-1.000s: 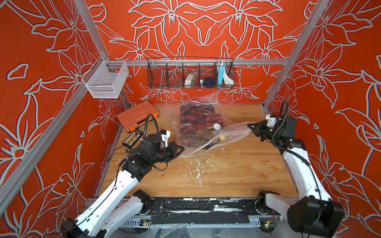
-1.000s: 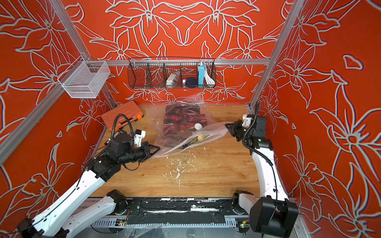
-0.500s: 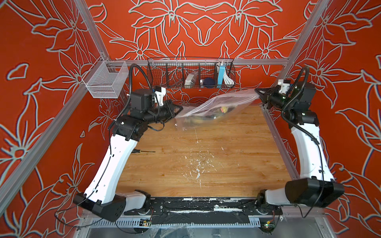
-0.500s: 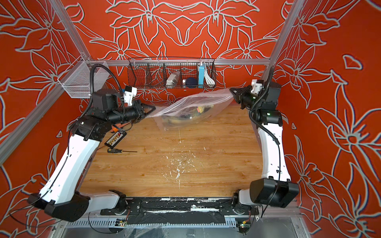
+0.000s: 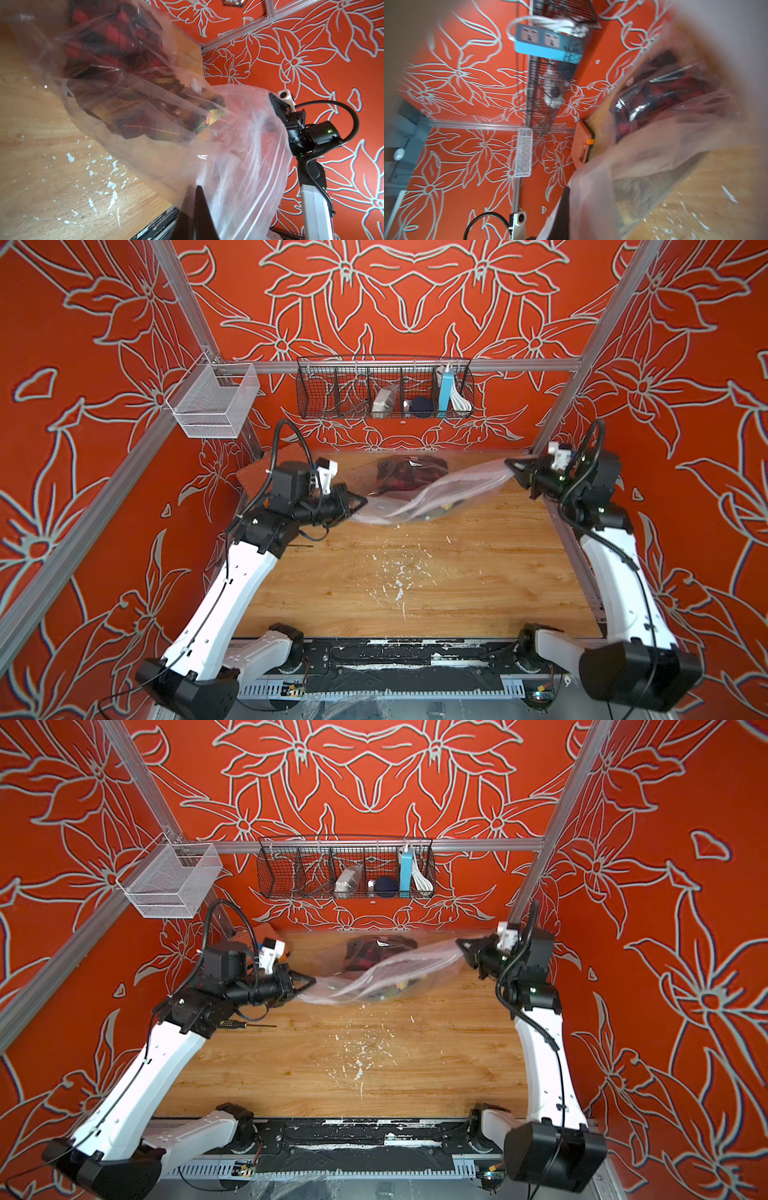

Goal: Place the folded shirt into the vacuum bag
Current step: Adjust the vacuum bag at the center of the board.

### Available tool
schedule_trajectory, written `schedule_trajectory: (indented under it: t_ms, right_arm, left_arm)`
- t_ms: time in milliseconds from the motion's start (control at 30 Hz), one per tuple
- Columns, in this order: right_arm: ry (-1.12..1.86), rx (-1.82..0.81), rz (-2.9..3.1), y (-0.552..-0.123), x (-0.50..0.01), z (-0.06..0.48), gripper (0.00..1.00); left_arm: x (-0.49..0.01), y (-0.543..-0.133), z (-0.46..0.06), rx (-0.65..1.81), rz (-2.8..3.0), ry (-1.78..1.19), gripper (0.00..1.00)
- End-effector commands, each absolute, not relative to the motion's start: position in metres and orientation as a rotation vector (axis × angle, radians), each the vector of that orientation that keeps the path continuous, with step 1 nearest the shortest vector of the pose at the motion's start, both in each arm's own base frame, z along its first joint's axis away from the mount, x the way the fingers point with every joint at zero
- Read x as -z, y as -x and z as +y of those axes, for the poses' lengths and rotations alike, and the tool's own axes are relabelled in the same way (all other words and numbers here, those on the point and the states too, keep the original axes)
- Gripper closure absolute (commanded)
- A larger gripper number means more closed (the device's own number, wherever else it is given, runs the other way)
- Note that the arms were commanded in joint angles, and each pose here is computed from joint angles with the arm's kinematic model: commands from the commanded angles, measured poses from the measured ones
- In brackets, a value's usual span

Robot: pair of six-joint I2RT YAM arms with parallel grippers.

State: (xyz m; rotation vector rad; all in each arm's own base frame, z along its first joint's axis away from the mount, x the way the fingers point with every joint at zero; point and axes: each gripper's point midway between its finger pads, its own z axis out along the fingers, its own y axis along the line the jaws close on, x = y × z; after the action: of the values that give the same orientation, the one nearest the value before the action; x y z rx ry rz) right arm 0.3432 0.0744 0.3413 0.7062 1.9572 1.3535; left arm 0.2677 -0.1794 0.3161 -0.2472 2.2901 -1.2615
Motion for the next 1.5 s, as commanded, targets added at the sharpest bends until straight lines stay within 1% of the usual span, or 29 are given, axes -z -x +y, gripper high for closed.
schedule_trajectory:
  t_ms: [0,133,233,267,300,333,367,400,433,500,600,633,700,767,833,933,1000,1033,1100,1167,1333,1467]
  right_arm:
    - [-0.689,-1.305,2.026,-0.312,-0.3,0.079,1.0]
    - [-0.723,-1.285,2.111,-0.278,-0.254,0.083,1.0]
    - [-0.723,-1.27,2.168,-0.264,-0.233,0.086,1.0]
    - [-0.724,-1.265,2.181,-0.261,-0.23,0.086,1.0]
    - [-0.726,-1.257,2.189,-0.26,-0.229,0.086,0.95]
    - [-0.727,-1.228,2.194,-0.26,-0.231,0.083,0.84]
    - [-0.717,-1.164,2.205,-0.26,-0.235,0.077,0.7]
    - [-0.697,-1.072,2.22,-0.259,-0.242,0.069,0.6]
    - [-0.682,-0.98,2.233,-0.258,-0.249,0.061,0.54]
    - [-0.641,-0.76,2.257,-0.253,-0.266,0.04,0.46]
    - [-0.579,-0.464,2.264,-0.249,-0.286,0.011,0.39]
    - [-0.545,-0.411,2.269,-0.249,-0.291,0.008,0.39]
    - [-0.451,-0.386,2.316,-0.251,-0.29,0.018,0.39]
    - [-0.319,-0.344,2.408,-0.252,-0.277,0.037,0.38]
    - [-0.227,-0.23,2.463,-0.253,-0.266,0.043,0.38]
    - [-0.187,-0.106,2.512,-0.246,-0.25,0.038,0.37]
    - [-0.159,-0.163,2.544,-0.243,-0.238,0.047,0.37]
    - [-0.143,-0.242,2.56,-0.245,-0.23,0.059,0.38]
    - [-0.111,-0.42,2.649,-0.239,-0.202,0.087,0.4]
    - [-0.133,-0.529,2.725,-0.229,-0.168,0.104,0.44]
    - [-0.225,-0.628,2.789,-0.22,-0.114,0.117,0.48]
    - [-0.281,-0.709,2.825,-0.222,-0.084,0.129,0.51]
  left_arm:
    - [-0.29,-0.245,-0.188,1.329,2.285,0.229,1.0]
    - [-0.244,-0.215,-0.188,1.331,2.369,0.263,0.98]
    - [-0.233,-0.205,-0.181,1.285,2.393,0.267,0.91]
    - [-0.234,-0.204,-0.178,1.262,2.392,0.265,0.87]
    - [-0.237,-0.203,-0.176,1.243,2.386,0.259,0.82]
    - [-0.242,-0.204,-0.174,1.224,2.38,0.249,0.78]
    - [-0.249,-0.204,-0.171,1.194,2.373,0.235,0.73]
    - [-0.256,-0.205,-0.167,1.152,2.369,0.218,0.68]
    - [-0.26,-0.207,-0.163,1.106,2.369,0.207,0.66]
    - [-0.268,-0.211,-0.151,0.98,2.372,0.191,0.61]
    - [-0.274,-0.22,-0.137,0.843,2.359,0.196,0.56]
    - [-0.276,-0.224,-0.135,0.823,2.35,0.198,0.55]
    - [-0.273,-0.231,-0.144,0.86,2.35,0.183,0.55]
    - [-0.26,-0.235,-0.166,0.906,2.388,0.12,0.55]
    - [-0.243,-0.235,-0.187,0.896,2.431,0.048,0.55]
    - [-0.217,-0.237,-0.216,0.914,2.494,-0.014,0.55]
    - [-0.206,-0.234,-0.235,0.942,2.511,-0.063,0.55]
    - [-0.198,-0.232,-0.245,0.944,2.529,-0.092,0.56]
    - [-0.181,-0.227,-0.262,0.945,2.566,-0.145,0.56]
    - [-0.159,-0.222,-0.276,0.939,2.609,-0.177,0.56]
    - [-0.11,-0.219,-0.294,0.907,2.702,-0.2,0.58]
    - [-0.083,-0.229,-0.298,0.832,2.74,-0.223,0.59]
